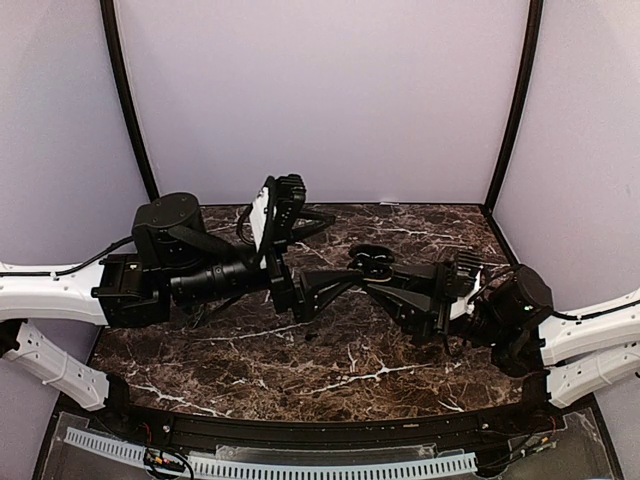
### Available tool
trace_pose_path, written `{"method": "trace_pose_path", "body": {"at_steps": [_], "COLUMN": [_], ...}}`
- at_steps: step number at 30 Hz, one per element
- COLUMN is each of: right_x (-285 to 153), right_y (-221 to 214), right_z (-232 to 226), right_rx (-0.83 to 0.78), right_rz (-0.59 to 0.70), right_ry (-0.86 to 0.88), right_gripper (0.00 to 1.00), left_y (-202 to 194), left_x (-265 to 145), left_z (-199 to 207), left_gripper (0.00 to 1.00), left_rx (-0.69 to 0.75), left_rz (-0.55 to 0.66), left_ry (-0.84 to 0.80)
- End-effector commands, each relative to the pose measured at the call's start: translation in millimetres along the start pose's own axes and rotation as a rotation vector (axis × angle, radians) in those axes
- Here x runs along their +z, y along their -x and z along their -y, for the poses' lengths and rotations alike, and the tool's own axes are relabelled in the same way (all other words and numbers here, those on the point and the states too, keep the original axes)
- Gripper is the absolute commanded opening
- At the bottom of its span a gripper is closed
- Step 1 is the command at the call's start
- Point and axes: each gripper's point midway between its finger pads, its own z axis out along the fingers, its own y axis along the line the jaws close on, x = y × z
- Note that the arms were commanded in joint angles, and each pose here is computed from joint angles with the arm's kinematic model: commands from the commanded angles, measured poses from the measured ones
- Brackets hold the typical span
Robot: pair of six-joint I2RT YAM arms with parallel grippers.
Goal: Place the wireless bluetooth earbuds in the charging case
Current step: Adjust the right earbud in the left side groove of the charging case.
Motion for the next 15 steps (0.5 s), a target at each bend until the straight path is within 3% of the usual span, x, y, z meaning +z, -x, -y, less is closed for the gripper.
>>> {"method": "trace_pose_path", "body": {"at_steps": [1,15], "right_x": [3.1,2.4], "right_y": [14.6,17.4], "right_z": [1.1,4.2], "right_rx": [-0.023,-0.015], "right_rz": [0.044,0.052], "right_ry": [0.012,-0.003], "right_gripper": [0.0,0.0], "left_y": [11.1,17.9], "left_x": [1.9,-0.9], "left_z": [-0.9,2.2], "left_gripper": [0.94,0.98], "left_rx": [-0.017,-0.031], "left_rz": [0.019,0.03], "left_ry": [-0.004,-0.026]}}
